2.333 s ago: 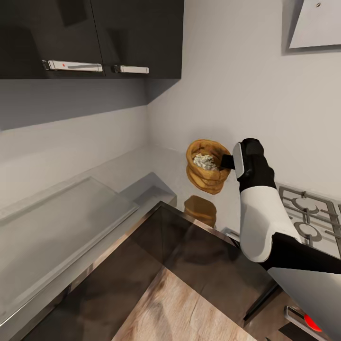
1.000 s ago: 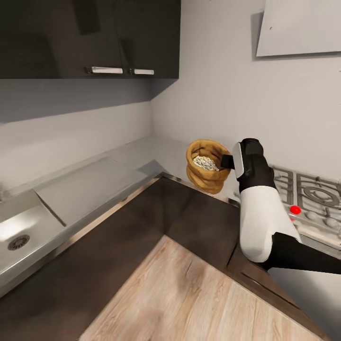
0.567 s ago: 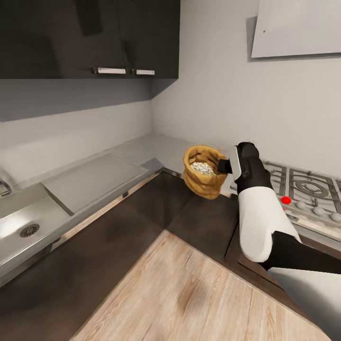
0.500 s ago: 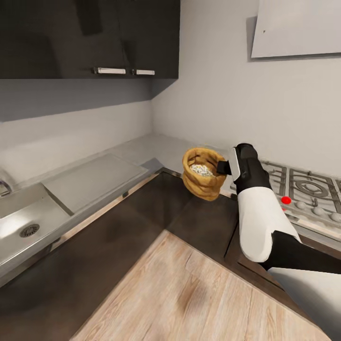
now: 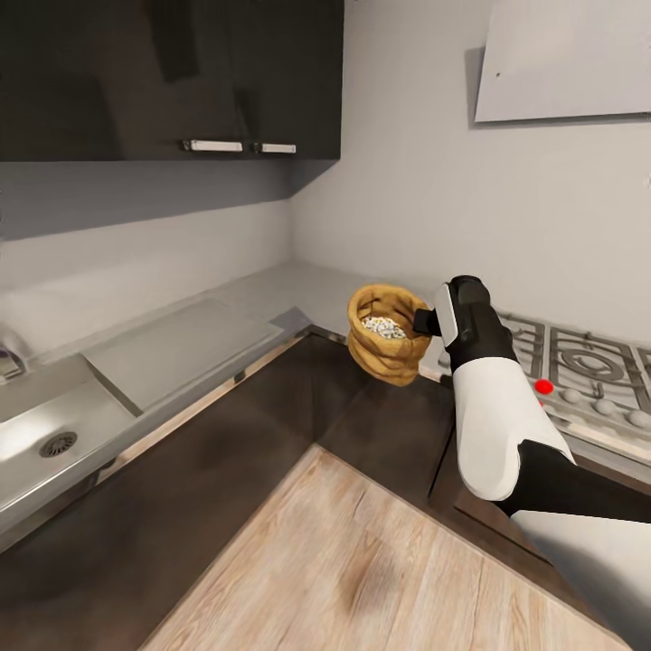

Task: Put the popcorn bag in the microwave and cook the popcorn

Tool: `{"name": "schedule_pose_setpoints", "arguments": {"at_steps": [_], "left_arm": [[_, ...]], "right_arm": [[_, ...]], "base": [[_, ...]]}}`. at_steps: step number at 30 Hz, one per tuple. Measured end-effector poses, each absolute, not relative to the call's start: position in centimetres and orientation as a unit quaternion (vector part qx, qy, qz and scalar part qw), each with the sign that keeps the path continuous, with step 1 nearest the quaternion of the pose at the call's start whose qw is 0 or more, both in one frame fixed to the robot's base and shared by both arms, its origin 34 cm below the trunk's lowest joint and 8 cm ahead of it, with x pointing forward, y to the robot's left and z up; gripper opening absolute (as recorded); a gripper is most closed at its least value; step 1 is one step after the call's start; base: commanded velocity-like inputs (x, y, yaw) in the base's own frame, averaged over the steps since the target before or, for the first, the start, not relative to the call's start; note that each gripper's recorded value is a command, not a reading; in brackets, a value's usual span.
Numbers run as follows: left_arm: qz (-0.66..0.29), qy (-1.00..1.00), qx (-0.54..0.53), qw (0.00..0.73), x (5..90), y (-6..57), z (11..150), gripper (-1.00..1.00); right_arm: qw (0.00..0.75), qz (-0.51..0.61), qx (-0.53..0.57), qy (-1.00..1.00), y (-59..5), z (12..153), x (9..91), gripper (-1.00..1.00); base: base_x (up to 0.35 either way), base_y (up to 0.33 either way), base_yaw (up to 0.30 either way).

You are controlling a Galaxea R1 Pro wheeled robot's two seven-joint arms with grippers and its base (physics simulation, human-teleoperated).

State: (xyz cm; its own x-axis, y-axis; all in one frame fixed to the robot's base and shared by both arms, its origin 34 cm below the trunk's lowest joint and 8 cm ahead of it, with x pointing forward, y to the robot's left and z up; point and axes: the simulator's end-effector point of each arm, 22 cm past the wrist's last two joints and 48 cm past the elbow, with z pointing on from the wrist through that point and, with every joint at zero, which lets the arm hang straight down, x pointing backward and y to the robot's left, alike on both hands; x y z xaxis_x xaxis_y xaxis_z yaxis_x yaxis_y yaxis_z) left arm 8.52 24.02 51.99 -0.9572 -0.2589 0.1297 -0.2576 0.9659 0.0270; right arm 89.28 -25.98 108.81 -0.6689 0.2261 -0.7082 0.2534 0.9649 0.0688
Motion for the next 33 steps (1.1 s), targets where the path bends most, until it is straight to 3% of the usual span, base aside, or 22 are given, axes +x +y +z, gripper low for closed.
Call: {"name": "schedule_pose_setpoints", "arguments": {"at_steps": [8, 22, 33], "left_arm": [[-0.004, -0.99, 0.131, 0.06, 9.0, 24.0, 51.9, 1.0], [-0.003, -0.99, 0.131, 0.049, 9.9, 24.0, 51.8, 1.0], [-0.002, -0.991, 0.13, 0.04, 10.5, 24.1, 51.8, 1.0]], "right_arm": [[0.386, -0.018, 0.13, 0.913, -25.9, 109.3, 89.0, -1.0], [0.272, -0.015, 0.079, 0.959, -22.4, 100.5, 85.7, -1.0], [0.245, -0.015, 0.08, 0.966, -23.0, 97.6, 83.6, -1.0]], "base": [[0.0, 0.0, 0.0], [0.0, 0.0, -0.045], [0.0, 0.0, -0.085]]}}
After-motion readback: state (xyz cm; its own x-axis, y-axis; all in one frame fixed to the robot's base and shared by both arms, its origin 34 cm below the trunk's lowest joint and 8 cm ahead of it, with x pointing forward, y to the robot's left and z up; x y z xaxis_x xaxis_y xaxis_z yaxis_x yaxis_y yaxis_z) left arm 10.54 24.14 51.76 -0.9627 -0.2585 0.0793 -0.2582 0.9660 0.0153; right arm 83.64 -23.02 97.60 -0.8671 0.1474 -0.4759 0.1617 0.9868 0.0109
